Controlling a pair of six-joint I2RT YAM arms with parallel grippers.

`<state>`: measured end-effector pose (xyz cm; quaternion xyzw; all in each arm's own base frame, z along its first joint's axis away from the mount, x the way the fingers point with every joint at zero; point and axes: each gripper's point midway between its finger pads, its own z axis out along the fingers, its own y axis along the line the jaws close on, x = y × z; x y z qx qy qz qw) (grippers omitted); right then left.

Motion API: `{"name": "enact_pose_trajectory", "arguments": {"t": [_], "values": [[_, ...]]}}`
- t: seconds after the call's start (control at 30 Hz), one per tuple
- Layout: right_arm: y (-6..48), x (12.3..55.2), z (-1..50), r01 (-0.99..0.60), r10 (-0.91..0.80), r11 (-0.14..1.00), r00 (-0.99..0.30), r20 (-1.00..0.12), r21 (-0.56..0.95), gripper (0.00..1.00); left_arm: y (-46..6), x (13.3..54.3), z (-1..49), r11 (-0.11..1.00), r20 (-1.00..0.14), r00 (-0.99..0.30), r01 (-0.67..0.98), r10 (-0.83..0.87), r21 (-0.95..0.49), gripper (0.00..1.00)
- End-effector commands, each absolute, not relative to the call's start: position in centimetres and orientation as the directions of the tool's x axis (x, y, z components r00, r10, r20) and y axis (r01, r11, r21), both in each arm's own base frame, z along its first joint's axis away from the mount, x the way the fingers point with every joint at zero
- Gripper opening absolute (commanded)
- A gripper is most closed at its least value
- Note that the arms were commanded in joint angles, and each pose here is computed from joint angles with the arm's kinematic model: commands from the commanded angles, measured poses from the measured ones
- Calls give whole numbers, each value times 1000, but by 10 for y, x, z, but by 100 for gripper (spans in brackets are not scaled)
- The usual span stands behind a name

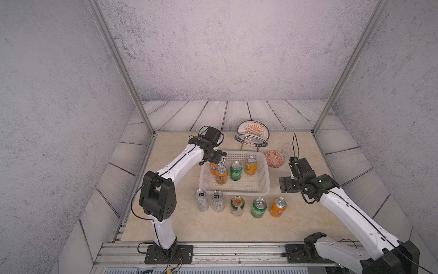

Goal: Take out the drinks from the basket
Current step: Pick up the drink from the basket.

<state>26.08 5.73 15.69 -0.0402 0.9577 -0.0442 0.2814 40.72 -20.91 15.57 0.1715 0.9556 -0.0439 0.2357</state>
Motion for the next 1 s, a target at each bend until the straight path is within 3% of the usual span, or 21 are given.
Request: {"name": "enact_pose_trajectory", "arguments": {"t": [0.0, 0.33, 0.97], "values": [[57, 260, 158, -53, -98, 994, -832, -547, -98, 99, -213, 410, 148, 939, -438, -842, 344, 316, 18, 99], [56, 260, 158, -51, -92, 995, -831, -548, -89, 99, -219, 420, 116, 930, -327, -872, 360, 364, 73, 100], [57, 260, 156, -52, -89, 995, -837, -540, -84, 100, -213, 412, 77, 925, -233, -895, 365, 379, 102, 86]]}}
